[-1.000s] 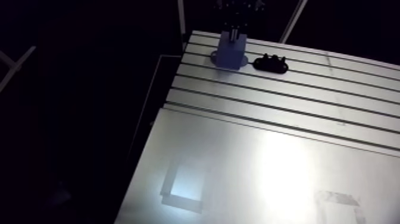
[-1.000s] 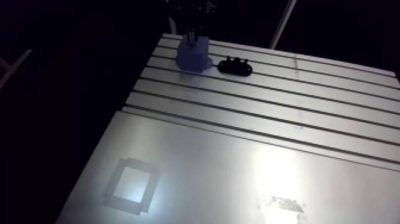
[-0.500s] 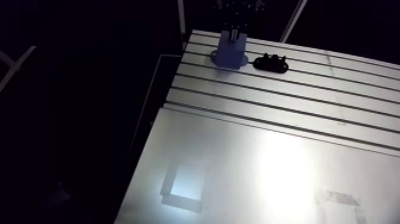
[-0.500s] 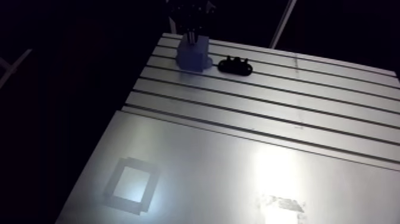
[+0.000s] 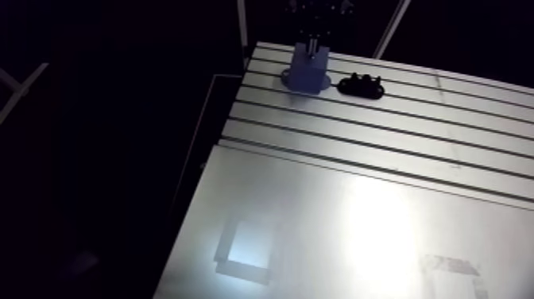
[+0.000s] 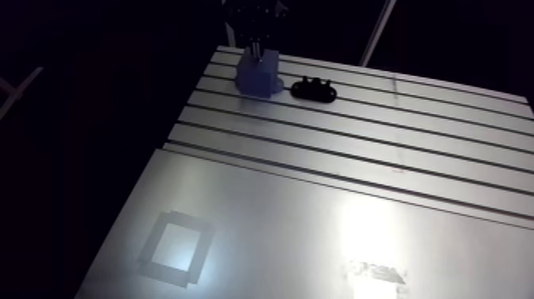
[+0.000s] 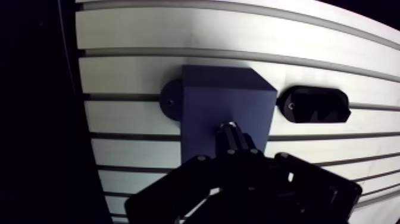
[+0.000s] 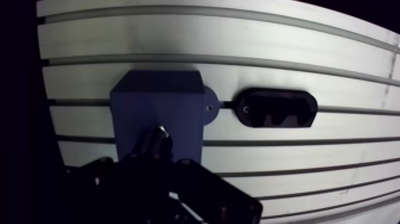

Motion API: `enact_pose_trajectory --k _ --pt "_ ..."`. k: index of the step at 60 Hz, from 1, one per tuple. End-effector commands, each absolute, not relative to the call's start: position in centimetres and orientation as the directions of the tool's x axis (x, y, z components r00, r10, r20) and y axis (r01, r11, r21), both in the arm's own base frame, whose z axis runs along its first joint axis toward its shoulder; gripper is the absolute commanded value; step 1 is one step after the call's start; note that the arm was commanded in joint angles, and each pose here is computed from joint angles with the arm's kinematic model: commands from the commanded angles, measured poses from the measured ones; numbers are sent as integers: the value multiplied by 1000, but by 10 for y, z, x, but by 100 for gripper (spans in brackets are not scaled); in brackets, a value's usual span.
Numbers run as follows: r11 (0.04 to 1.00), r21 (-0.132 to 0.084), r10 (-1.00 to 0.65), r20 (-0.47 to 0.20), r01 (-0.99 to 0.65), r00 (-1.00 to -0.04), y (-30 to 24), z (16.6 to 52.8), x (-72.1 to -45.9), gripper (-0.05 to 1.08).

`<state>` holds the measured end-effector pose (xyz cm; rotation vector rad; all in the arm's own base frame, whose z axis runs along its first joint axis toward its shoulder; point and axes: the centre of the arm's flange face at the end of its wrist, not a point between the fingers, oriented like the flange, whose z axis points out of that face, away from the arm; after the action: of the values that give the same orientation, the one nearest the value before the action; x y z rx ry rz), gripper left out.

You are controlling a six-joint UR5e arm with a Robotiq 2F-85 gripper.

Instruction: Pick up the M10 bolt and insert it into the hex recess until seated.

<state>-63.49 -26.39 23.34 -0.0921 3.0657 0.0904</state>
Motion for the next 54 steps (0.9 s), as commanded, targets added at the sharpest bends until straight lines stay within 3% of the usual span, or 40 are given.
enact_pose_trajectory --k 1,12,16,17,18,19,20,21,22,23,27,54 --pt "996 56 -60 -72 -64 -996 -264 235 -635 105" --pt "996 55 -61 -73 -66 -995 -264 235 -635 104" --pt "996 53 -62 -71 -65 -996 -265 237 -635 94" --pt "996 57 -62 -71 -66 -996 -265 238 -636 76" --pt "996 57 -62 -71 -66 -996 -265 238 -636 76" --pt "996 56 -66 -73 -70 -995 -267 238 -635 49" --pt "996 56 -66 -73 -70 -995 -267 238 -635 49" --pt "996 56 -67 -74 -72 -995 -268 238 -634 23" --pt "996 56 -67 -74 -72 -995 -268 238 -634 23" --pt "996 58 -69 -74 -73 -995 -270 238 -634 6" --pt "995 60 -74 -67 -78 -995 -272 242 -632 1" --pt "996 53 -67 -27 -68 -997 -262 318 -613 1"
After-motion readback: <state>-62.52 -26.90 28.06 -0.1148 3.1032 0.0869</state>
